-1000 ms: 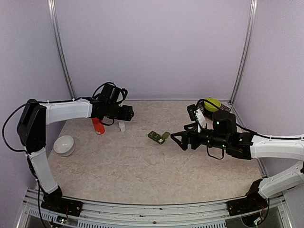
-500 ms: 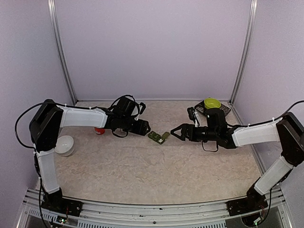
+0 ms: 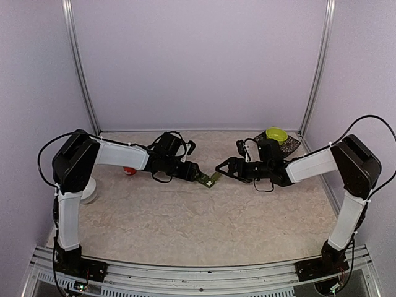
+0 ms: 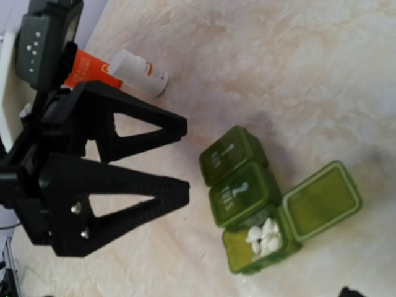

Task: Sort the pills into containers
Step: Hold the pill container at the center of the board.

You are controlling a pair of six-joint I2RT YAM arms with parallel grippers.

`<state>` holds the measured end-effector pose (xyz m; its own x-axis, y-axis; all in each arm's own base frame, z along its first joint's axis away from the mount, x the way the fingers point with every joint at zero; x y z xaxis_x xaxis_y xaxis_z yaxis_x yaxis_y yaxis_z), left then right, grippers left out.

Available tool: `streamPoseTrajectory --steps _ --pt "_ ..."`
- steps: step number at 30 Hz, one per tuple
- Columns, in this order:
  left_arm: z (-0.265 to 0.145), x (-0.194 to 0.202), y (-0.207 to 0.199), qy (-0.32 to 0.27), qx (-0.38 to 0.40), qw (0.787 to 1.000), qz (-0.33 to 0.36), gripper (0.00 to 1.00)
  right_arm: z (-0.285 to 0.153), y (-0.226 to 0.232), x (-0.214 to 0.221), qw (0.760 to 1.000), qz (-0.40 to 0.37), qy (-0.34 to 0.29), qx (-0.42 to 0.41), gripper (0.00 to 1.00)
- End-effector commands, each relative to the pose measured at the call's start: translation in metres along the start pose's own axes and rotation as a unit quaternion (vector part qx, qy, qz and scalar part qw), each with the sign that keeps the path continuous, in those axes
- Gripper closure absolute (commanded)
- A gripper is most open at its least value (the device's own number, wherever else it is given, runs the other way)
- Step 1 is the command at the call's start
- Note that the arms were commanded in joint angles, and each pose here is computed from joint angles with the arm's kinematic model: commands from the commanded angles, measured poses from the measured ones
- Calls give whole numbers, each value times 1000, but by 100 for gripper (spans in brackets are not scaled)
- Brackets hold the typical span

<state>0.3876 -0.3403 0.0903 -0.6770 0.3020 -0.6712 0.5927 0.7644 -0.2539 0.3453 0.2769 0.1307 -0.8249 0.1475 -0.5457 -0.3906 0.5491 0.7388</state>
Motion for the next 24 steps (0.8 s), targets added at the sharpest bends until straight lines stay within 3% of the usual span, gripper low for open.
streamPoseTrajectory --steps 1,13,24 --pt "7 -9 3 -15 24 1000 -9 26 5 -5 -12 1000 -1 -11 2 3" --pt "18 -11 10 -20 68 997 -24 28 14 -23 -12 1000 12 -9 7 3" --pt "34 -1 16 0 58 998 -25 35 23 -27 -11 1000 12 -4 0 5"
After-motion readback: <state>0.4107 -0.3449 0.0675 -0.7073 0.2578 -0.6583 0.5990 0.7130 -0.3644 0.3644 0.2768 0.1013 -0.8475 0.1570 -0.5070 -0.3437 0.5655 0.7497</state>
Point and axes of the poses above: each gripper's point midway between its finger pads, its own z axis out along the fingers, its own y axis along the line the jaws close on, x = y × z, the point moved 5 cm from there along -z, back along the fingers, and after that the axes turned 3 degrees about z, right-handed, at the moved point
